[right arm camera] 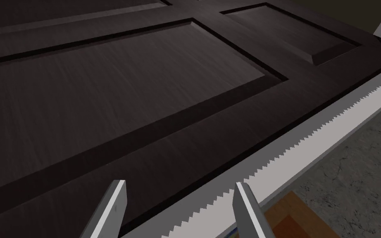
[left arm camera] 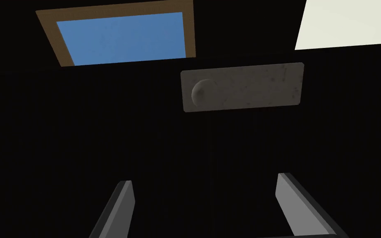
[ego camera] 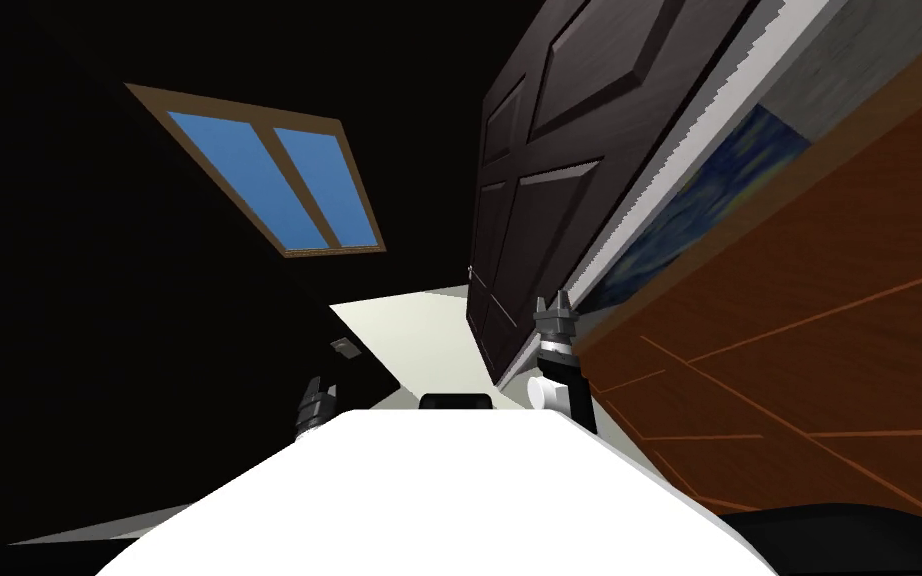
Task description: Push the door open
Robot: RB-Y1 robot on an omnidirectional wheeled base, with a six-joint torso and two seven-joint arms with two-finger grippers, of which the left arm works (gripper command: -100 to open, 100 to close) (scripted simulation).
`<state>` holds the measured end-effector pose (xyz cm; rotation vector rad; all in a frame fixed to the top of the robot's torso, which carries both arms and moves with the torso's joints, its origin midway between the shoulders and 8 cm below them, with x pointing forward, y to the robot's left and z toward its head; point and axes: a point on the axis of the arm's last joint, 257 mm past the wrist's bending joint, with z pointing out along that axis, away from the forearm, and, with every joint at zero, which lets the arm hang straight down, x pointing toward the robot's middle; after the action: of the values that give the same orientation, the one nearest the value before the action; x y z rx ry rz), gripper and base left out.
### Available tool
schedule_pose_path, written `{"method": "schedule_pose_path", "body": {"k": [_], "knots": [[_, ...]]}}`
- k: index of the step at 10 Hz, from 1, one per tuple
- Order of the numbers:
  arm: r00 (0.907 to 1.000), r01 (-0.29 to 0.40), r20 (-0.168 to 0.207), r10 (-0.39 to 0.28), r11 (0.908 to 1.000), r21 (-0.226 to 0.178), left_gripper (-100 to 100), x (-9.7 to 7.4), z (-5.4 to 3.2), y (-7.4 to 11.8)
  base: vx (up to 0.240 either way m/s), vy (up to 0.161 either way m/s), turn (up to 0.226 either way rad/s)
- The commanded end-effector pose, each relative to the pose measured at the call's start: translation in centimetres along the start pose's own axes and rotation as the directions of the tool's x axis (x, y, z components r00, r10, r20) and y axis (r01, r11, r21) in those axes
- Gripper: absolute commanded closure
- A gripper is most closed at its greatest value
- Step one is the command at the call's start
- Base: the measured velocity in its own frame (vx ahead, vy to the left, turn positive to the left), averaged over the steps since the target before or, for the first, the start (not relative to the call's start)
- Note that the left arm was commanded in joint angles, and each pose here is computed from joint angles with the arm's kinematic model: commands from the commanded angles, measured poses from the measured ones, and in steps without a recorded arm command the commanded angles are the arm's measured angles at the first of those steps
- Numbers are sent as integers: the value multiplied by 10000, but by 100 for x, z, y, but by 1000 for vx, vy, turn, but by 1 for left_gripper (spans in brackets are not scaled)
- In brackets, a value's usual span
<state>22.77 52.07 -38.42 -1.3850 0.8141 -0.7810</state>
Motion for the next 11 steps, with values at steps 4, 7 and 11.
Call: {"method": "schedule_pose_path", "body": {"k": [4,7,11], "knots": [[9998,-214,-55,215,9997,124,-100,-12,130,-74,11,-8,9],[9995,-327,-47,328,9992,237,-100,46,231,-92,163,159,-9],[10000,-50,58,50,9999,147,-100,239,209,1,170,127,-2]]}}
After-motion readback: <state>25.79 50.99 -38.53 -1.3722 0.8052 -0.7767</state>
